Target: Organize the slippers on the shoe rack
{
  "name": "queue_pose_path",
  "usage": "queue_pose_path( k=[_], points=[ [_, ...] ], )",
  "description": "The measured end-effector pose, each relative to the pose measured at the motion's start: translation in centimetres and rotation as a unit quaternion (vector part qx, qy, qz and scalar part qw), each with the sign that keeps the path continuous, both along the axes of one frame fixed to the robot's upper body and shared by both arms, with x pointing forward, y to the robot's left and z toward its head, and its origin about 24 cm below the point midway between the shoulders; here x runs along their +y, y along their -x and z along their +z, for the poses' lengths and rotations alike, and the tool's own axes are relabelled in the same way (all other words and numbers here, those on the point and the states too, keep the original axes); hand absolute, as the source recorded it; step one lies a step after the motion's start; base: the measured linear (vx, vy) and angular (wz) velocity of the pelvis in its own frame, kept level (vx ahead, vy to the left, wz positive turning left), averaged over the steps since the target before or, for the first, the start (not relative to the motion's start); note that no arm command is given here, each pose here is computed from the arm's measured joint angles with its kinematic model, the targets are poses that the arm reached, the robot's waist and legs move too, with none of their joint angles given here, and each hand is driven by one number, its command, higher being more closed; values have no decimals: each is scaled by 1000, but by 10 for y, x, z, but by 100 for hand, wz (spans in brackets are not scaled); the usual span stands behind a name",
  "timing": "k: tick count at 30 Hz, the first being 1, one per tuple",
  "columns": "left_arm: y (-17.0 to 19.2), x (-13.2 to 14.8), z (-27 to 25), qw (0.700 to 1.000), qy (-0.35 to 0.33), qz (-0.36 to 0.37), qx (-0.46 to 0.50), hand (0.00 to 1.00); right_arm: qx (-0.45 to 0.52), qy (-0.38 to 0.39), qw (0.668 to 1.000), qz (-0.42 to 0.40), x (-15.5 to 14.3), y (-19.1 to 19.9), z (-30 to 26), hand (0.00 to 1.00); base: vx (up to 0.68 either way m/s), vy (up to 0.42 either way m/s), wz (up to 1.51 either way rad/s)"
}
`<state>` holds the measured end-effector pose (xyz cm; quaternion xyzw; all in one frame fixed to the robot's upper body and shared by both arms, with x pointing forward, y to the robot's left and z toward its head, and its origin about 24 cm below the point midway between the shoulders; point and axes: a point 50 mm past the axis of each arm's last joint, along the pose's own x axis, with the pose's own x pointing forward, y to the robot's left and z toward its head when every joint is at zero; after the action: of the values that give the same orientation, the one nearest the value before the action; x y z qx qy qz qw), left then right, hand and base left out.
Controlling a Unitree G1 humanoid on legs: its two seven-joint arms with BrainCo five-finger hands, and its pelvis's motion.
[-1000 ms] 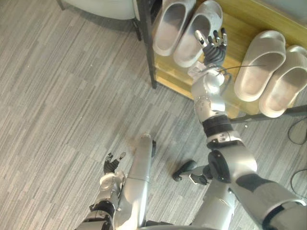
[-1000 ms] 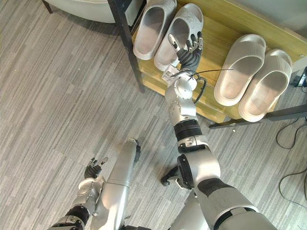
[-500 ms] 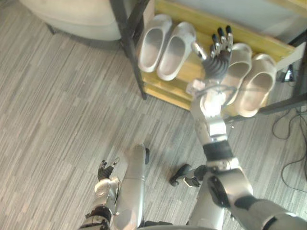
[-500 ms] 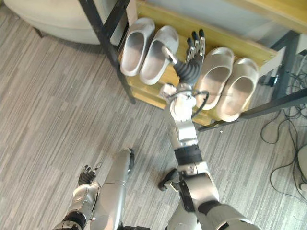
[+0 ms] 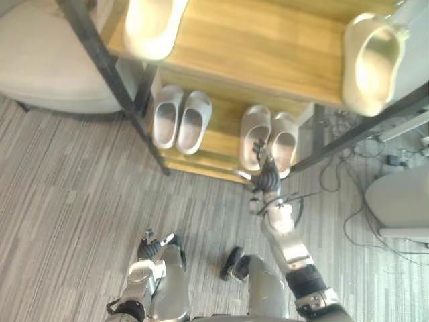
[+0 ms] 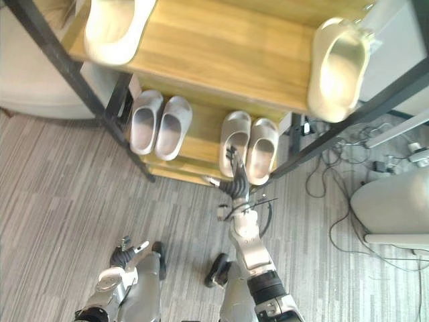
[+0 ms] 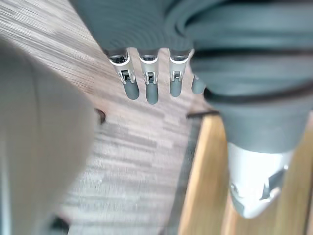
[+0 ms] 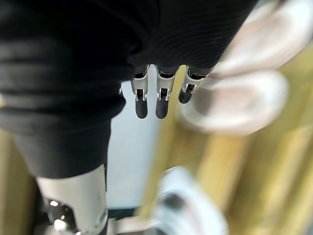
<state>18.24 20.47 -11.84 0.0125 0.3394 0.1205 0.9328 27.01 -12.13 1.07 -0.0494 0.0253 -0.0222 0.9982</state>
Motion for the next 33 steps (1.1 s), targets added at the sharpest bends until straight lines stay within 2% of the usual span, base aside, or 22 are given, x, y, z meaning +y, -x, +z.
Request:
queue_pose_path(
  k=[3,8,13,17,24,30,33],
  points=[
    [11,-14,-5,1000,13,-21,11,0,110,49,993,-12,-17,26,-49,0,103,20,-6],
    [16,-27,-3,998,18,-58,0,0,279,93,955,-37,-46,78,-113,0,78,-22,3],
    [14,-34,3,996,7,-88,-18,0,362,88,926,-55,-56,113,-140,0,3,-13,2],
    [2,-53,22,987,0,-142,-74,0,385,83,917,-67,-61,124,-147,0,-40,1,7],
    [-23,-91,95,942,4,-216,-256,0,411,77,905,-81,-65,140,-154,0,-37,7,6],
    [-44,-122,152,880,-11,-278,-385,0,421,76,900,-80,-65,147,-157,0,-1,-1,-1],
    [-59,-132,184,842,-44,-288,-453,0,421,80,900,-74,-65,147,-157,0,26,-5,-5]
  ],
)
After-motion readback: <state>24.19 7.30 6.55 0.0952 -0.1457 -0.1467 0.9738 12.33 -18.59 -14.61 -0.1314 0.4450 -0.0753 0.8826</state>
